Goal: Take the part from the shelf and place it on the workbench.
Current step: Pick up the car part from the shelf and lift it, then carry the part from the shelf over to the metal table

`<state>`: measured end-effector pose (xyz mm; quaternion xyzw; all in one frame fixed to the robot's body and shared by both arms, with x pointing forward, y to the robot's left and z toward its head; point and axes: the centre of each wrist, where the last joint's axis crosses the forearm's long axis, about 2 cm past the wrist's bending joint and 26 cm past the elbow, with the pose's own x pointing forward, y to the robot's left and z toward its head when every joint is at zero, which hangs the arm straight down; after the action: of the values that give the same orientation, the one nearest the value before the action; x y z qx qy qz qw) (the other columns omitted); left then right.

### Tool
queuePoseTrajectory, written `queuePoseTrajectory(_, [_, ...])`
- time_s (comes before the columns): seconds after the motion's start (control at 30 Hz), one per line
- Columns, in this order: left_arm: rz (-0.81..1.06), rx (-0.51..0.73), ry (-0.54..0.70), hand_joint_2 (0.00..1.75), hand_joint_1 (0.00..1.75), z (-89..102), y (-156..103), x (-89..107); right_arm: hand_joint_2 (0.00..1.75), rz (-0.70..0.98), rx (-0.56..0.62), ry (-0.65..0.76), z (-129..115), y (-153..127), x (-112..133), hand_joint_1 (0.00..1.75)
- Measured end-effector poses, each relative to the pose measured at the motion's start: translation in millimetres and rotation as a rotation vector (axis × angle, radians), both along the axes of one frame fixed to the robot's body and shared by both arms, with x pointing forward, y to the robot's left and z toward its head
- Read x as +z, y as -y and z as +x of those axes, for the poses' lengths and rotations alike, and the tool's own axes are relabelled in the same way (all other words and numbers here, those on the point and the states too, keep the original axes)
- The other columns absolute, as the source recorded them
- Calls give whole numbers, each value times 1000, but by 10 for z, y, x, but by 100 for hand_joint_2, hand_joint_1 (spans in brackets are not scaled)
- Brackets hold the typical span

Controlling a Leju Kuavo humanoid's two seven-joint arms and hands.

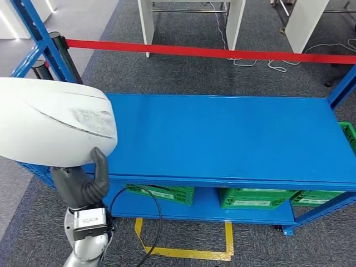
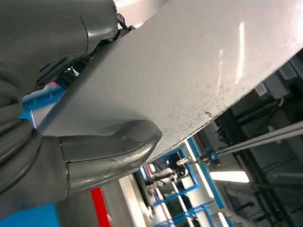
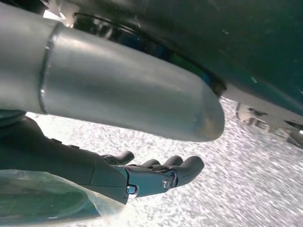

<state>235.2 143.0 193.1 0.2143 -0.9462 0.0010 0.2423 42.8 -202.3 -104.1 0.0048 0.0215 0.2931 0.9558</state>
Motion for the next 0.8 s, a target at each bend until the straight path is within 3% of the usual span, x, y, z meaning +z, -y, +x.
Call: queuePoseTrajectory(0.8, [112,33,-56,175,175,-159,-36,-219,0,21,27,3,0,-19,3,0])
